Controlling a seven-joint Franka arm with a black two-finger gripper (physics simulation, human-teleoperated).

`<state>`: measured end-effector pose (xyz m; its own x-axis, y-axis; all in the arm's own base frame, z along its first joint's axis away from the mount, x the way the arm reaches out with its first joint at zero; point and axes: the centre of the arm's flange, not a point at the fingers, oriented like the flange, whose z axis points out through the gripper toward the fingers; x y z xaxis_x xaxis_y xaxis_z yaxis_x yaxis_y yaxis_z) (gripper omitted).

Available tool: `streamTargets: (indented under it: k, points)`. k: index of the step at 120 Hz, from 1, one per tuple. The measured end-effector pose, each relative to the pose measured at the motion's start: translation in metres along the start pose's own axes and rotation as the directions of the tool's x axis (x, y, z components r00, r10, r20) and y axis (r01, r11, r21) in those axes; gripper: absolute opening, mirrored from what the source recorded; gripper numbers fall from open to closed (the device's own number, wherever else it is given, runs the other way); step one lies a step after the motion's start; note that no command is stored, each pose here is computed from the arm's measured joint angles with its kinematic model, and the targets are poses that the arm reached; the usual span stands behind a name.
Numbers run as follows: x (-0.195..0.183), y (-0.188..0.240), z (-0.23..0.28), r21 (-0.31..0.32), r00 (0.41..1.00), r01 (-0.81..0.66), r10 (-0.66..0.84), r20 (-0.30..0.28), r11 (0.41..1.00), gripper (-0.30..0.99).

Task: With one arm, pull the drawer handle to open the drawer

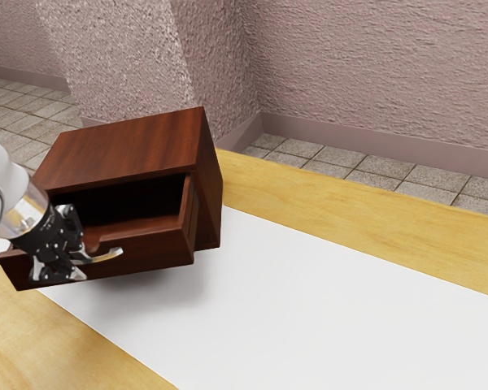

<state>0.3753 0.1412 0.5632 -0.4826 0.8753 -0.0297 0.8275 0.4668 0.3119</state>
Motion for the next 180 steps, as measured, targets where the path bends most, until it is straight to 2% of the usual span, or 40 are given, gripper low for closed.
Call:
streamTargets:
  k: [32,52,66,79,90,99,110,130,155,180]
  points:
    - [-0.001,-0.001,-0.011,-0.024,1.0,-0.008,0.008,-0.003,1.0,0.1]
    - [-0.009,0.003,-0.032,-0.069,1.0,-0.031,0.03,-0.007,0.997,0.1]
    - [-0.033,0.028,-0.078,-0.126,0.995,-0.097,0.097,-0.008,0.987,0.11]
    - [-0.065,0.074,-0.138,-0.132,0.975,-0.217,0.221,0.017,0.967,0.29]
    - [-0.07,0.096,-0.182,-0.103,0.961,-0.265,0.272,0.051,0.959,0.43]
    - [-0.105,0.08,-0.209,-0.065,0.929,-0.359,0.363,0.076,0.931,0.51]
    - [-0.143,0.054,-0.201,0.019,0.885,-0.457,0.452,0.111,0.889,0.57]
    - [-0.187,0.014,-0.156,0.173,0.827,-0.561,0.54,0.156,0.809,0.64]
    - [-0.195,0.002,-0.139,0.233,0.815,-0.58,0.555,0.168,0.781,0.67]
    - [-0.193,0.0,-0.13,0.26,0.817,-0.577,0.552,0.168,0.775,0.68]
